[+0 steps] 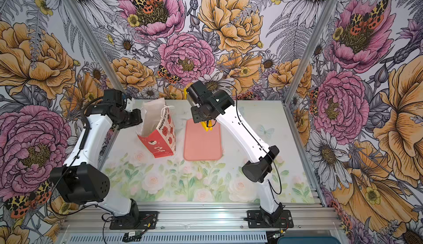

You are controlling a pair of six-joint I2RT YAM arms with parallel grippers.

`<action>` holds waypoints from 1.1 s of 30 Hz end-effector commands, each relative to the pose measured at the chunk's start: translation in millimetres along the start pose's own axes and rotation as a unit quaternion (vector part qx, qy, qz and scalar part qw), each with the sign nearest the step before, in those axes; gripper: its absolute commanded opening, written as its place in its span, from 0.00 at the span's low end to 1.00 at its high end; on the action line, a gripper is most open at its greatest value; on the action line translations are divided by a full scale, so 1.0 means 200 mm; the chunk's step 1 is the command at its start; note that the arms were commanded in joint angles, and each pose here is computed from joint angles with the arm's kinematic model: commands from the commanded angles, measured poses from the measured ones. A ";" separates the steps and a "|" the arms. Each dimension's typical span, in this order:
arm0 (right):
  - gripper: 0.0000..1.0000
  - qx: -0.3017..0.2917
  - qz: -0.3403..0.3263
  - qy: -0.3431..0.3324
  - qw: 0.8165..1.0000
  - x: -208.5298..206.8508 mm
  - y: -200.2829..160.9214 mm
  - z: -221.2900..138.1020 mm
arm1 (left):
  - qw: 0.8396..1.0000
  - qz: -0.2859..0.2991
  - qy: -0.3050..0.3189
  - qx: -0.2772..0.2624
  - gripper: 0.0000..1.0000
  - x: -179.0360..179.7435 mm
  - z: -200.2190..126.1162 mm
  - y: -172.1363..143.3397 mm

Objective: Pack bread into a paper bag
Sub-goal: Place the fake bread in the paper bag.

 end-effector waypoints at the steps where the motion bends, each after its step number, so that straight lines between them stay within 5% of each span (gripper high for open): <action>1: 0.61 -0.068 -0.021 0.035 0.997 0.09 0.07 -0.11 | 1.000 0.016 -0.012 -0.005 0.00 -0.03 0.02 0.02; 33: 0.62 -0.089 -0.101 0.124 0.983 0.47 -0.04 -0.17 | 0.999 0.034 -0.016 -0.012 0.00 -0.11 0.00 0.04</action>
Point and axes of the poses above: each gripper's point midway between its finger pads, its own z axis out along the fingers, its own x axis along the line the jaws close on, y = z × x, the point moved 8 cm from there along -z, back along the fingers, and after that the axes turned 6 degrees about z, right-handed, at the moved point
